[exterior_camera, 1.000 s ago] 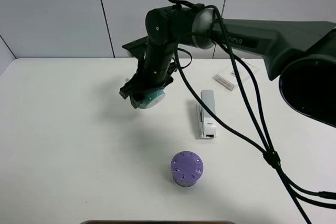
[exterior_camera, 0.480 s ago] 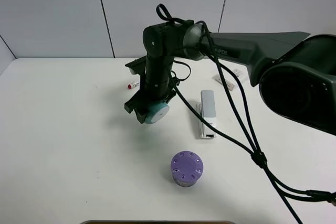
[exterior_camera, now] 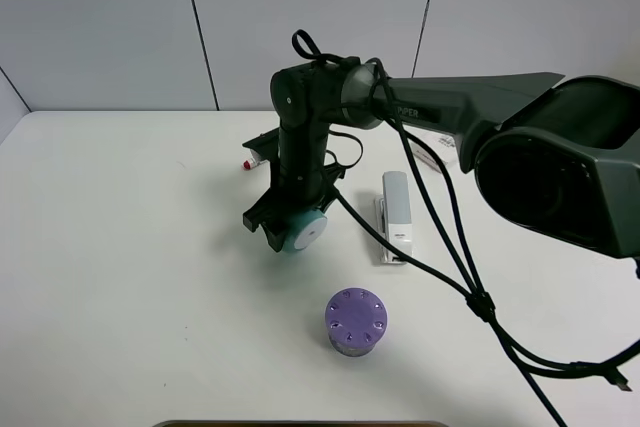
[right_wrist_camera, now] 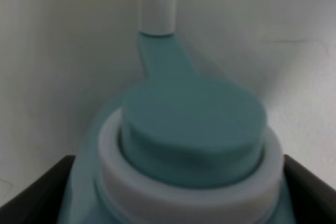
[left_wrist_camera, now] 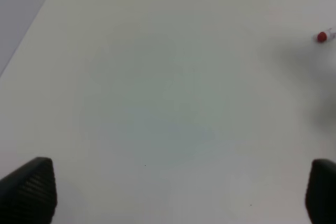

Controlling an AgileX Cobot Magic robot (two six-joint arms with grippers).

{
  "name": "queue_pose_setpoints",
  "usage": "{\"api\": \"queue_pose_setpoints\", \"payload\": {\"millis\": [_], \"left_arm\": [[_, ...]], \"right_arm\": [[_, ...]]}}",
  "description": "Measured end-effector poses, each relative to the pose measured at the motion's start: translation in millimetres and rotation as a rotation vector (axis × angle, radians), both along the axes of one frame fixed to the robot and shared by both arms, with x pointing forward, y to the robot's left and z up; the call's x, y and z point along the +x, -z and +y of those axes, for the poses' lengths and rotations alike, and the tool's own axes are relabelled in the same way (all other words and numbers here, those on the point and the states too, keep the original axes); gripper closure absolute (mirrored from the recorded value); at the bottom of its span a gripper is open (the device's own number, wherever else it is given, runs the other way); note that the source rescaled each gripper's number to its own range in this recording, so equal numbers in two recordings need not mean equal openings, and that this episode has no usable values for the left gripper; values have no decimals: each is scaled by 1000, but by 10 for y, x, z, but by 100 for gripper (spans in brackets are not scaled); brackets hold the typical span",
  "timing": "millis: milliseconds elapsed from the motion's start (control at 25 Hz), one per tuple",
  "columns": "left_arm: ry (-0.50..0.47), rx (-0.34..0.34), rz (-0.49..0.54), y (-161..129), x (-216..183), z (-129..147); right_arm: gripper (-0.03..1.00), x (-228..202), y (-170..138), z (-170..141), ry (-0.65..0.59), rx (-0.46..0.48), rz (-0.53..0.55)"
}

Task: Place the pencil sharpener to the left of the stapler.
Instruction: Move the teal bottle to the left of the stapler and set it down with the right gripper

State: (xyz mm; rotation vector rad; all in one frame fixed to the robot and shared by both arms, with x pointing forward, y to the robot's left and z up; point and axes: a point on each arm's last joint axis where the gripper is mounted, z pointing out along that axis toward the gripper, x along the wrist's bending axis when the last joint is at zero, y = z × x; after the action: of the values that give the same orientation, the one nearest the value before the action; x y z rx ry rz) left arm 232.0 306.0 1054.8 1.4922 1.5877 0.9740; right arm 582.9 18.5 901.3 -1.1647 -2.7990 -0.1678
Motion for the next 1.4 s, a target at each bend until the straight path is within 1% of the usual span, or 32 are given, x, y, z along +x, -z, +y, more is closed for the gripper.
{"api": "queue_pose_setpoints", "payload": {"millis": [480, 880, 1160, 1400], "left_arm": [[0, 0, 0, 0, 0, 0], [0, 0, 0, 0, 0, 0], [0, 0, 0, 0, 0, 0], [0, 0, 0, 0, 0, 0]], "right_arm": [[95, -2, 0, -3, -1, -3, 3], [95, -23, 1, -18, -5, -20, 25], [95, -19, 1, -19, -6, -20, 21], [95, 4, 1, -3, -2, -4, -5]]}}
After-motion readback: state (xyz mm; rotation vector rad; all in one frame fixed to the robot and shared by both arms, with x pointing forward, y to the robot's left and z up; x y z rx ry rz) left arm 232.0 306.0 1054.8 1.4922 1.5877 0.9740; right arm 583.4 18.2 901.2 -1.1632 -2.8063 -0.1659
